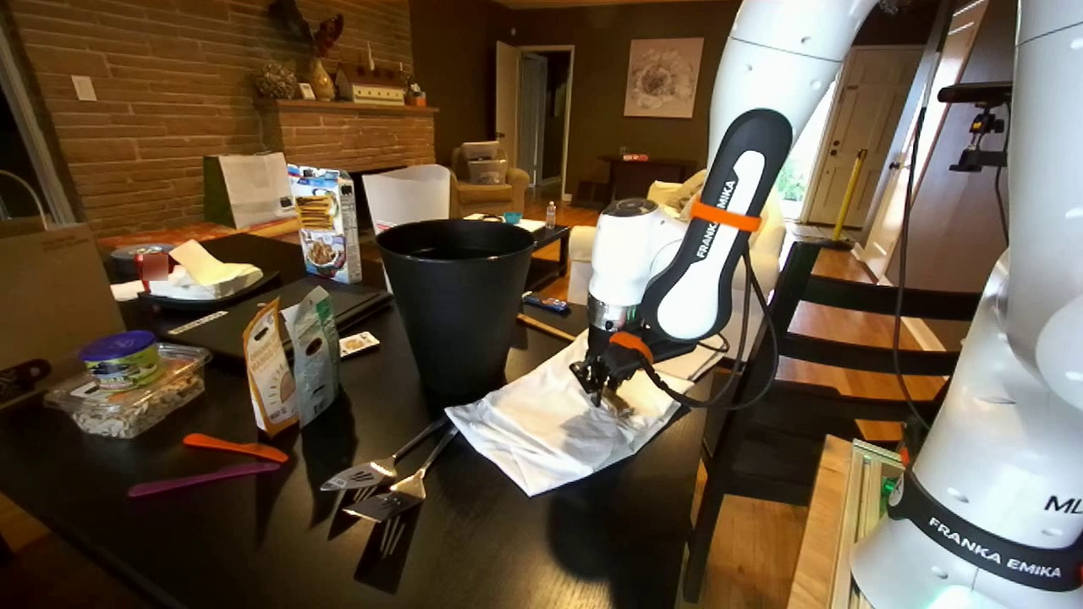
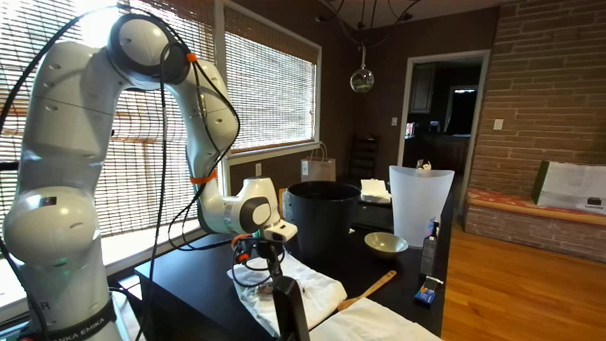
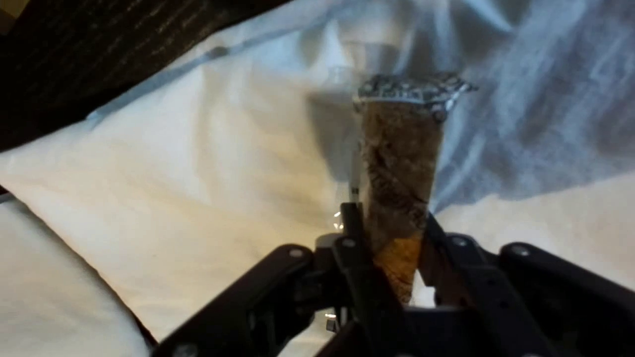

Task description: Put the chocolate on the white cloth then fold it

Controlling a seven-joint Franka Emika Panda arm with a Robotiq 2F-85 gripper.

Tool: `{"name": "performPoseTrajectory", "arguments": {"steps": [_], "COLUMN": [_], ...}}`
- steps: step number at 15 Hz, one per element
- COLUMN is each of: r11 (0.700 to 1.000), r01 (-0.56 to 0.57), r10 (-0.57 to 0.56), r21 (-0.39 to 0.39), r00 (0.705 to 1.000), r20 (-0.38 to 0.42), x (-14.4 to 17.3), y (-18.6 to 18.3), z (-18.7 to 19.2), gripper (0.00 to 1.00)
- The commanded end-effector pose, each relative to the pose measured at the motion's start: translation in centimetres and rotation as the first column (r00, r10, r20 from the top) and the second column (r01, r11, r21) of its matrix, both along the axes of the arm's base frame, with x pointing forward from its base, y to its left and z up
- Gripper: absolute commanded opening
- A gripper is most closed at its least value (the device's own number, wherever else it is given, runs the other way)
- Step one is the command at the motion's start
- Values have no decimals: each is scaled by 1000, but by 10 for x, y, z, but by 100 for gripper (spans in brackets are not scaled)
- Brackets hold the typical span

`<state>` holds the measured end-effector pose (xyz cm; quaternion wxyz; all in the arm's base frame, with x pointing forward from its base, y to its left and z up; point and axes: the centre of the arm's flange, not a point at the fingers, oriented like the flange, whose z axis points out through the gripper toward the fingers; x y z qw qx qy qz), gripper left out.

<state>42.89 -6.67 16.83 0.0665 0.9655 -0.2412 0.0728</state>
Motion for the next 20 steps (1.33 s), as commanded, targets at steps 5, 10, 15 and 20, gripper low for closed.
{"name": "performPoseTrajectory", "arguments": {"steps": [5,10,15,20], "r11": [957,931,920,928], "r01": [290,366,391,373], "r10": [-290,-366,-391,-372], "r21": [2,10,17,18], "r00": [956,929,919,920], "r20": [33,50,51,125], "x": [22,31,30,39], "y": [3,13,14,-4], "z": [14,14,20,50], "gripper": [7,7,75,100]}}
